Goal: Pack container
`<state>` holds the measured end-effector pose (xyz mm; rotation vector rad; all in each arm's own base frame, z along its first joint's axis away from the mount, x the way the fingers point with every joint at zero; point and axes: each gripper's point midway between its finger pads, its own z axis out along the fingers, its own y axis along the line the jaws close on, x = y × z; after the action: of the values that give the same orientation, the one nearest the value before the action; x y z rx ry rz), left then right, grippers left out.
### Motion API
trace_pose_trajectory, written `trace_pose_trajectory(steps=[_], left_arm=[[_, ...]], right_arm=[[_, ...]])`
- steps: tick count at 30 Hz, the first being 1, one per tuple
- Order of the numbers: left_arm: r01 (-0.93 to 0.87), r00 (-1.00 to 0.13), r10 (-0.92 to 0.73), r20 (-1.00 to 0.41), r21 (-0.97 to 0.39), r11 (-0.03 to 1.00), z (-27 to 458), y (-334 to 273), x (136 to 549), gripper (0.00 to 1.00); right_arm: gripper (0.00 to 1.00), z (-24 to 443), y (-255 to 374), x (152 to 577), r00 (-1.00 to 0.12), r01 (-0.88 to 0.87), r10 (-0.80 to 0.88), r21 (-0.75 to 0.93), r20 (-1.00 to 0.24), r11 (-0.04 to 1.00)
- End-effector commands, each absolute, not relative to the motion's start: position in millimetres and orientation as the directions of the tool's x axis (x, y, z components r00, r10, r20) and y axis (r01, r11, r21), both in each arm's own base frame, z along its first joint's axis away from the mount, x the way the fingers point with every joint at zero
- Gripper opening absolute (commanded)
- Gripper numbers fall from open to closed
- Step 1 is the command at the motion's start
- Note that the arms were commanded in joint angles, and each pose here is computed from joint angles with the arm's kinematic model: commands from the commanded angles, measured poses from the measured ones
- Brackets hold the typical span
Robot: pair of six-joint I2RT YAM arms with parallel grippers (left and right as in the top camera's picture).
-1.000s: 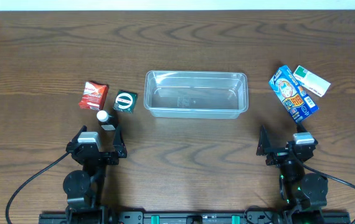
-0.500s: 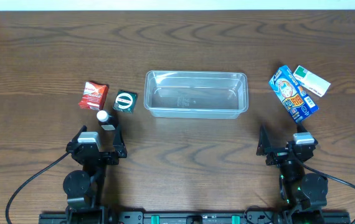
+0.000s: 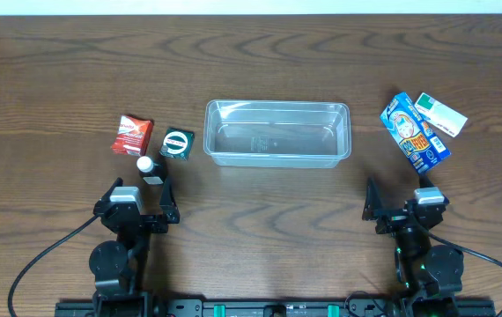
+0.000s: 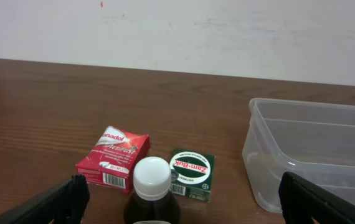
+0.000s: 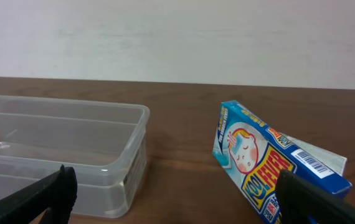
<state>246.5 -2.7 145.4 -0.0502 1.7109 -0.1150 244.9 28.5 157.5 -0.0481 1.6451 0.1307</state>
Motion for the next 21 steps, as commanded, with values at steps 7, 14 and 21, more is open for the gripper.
trace_pose_trajectory(steps=[7, 14, 21], left_arm=[[0.034, -0.195, -0.102, -0.976, -0.110, 0.993, 129, -4, 245, 0.98], [0.034, -0.195, -0.102, -0.976, -0.110, 0.993, 129, -4, 245, 0.98], [0.034, -0.195, -0.102, -0.976, -0.110, 0.993, 129, -4, 245, 0.98]], right_arm=[[0.99, 173, 48, 241, -0.056, -0.227, 0.116, 0.126, -0.992, 0.966], [0.99, 240, 41, 237, -0.001, -0.207, 0.114, 0.112, -0.993, 0.972], [0.99, 296, 38, 273, -0.221, -0.207, -0.016, 0.031, -0.975, 0.978]])
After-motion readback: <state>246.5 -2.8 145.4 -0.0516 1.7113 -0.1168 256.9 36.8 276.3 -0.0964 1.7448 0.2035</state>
